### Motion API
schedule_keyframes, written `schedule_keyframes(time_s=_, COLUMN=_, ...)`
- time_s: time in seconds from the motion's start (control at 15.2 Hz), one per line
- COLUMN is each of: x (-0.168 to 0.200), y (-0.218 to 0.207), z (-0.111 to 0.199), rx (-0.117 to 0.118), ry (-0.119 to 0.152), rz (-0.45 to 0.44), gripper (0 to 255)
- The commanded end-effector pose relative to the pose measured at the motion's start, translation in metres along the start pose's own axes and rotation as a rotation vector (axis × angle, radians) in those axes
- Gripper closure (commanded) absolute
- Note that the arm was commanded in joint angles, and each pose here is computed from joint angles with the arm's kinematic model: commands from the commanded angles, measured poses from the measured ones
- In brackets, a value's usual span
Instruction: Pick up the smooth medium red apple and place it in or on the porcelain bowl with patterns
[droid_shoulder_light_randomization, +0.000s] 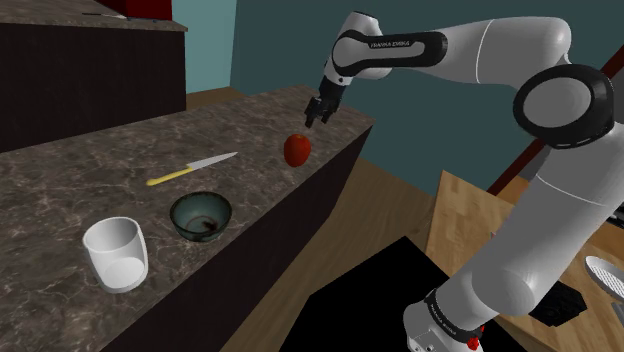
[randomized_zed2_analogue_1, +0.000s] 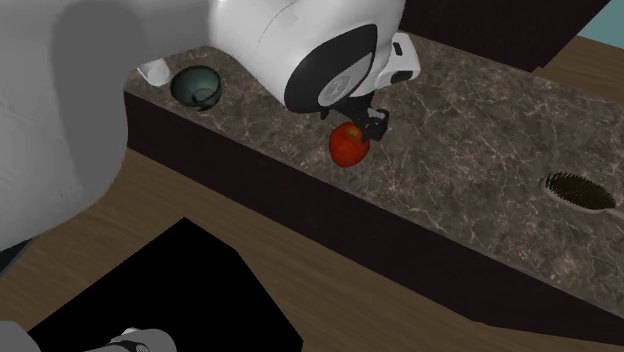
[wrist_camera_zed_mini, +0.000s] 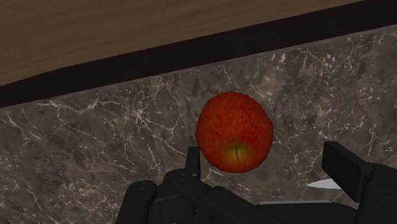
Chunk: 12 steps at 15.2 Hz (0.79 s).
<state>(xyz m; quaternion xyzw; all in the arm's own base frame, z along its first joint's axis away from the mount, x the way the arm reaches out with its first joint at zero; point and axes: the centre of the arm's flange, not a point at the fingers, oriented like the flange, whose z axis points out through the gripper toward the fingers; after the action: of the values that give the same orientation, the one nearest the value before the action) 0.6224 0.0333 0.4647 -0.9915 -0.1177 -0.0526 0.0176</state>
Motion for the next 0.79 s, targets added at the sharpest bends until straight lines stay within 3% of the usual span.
schedule_keyframes(time_s=0.0, x=0.022, y=0.001, z=0.01, rx=-0.005, ry=0.006, rz=-0.009, gripper=0)
schedule_keyframes(time_s=0.13, x=0.045, y=0.003, z=0.019, rx=-0.011, ry=0.011, rz=-0.019, gripper=0)
schedule_keyframes(time_s=0.73, x=0.047, y=0.003, z=0.06, rx=-0.011, ry=0.011, rz=-0.019, gripper=0)
